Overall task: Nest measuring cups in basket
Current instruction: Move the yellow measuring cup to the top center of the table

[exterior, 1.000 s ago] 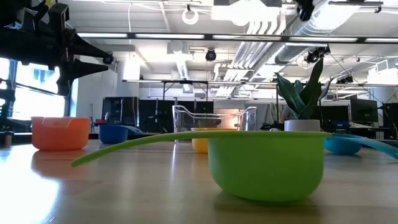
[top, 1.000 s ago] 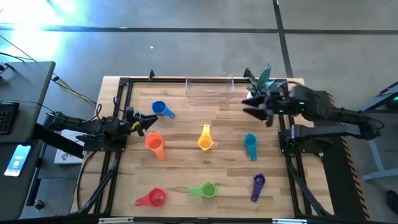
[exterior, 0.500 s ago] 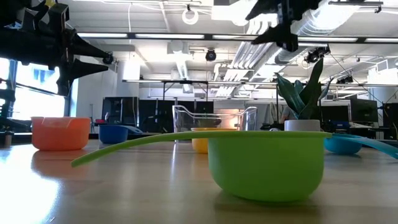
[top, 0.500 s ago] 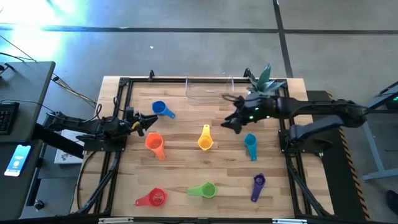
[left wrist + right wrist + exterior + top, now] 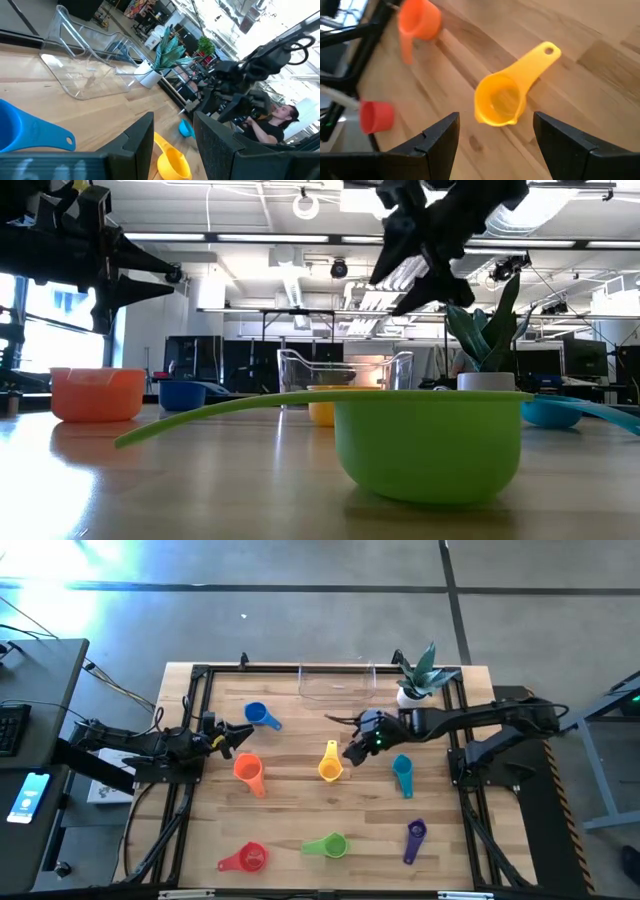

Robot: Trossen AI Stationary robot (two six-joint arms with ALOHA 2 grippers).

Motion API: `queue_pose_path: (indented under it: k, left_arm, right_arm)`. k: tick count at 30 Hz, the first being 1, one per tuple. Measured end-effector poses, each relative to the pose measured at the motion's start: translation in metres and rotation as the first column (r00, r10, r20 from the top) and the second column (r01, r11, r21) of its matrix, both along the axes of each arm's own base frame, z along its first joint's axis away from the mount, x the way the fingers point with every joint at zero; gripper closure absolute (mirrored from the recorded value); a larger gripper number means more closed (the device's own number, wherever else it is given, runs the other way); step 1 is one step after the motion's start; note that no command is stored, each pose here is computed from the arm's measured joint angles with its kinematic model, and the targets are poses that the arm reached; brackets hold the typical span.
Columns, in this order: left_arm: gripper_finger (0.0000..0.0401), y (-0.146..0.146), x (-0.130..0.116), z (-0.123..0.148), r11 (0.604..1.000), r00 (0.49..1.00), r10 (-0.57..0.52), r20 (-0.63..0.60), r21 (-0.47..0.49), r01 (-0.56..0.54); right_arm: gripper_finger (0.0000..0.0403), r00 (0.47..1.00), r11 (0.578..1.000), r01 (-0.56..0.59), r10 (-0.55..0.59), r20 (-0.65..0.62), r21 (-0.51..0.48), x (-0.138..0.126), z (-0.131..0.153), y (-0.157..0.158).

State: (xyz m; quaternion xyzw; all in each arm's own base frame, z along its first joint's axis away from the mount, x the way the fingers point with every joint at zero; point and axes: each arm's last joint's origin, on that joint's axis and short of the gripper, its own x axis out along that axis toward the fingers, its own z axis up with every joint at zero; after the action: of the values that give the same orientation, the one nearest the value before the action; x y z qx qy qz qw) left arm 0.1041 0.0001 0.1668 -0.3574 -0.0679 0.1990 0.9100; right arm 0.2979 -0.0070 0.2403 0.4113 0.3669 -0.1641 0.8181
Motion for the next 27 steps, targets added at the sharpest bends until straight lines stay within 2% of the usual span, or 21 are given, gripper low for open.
queue_pose_path:
  k: [5, 14, 27]
  left_arm:
    - [0.0270, 0.000, 0.000, 0.000, 1.000, 1.000, 0.001, -0.001, 0.000, -0.001]
    - [0.0270, 0.000, 0.000, 0.000, 1.000, 1.000, 0.017, -0.009, 0.011, -0.016]
    - [0.0270, 0.001, 0.000, -0.001, 1.000, 1.000, 0.019, -0.019, 0.012, -0.019]
  right_arm:
    - [0.0158, 0.998, 1.000, 0.027, -0.028, -0.052, -0.011, 0.011, -0.020, 0.003]
    - [0.0158, 0.999, 0.999, 0.028, -0.029, -0.046, -0.021, 0.034, -0.049, 0.003]
    - [0.0158, 0.989, 1.000, 0.008, -0.012, -0.147, -0.028, 0.043, -0.086, 0.003]
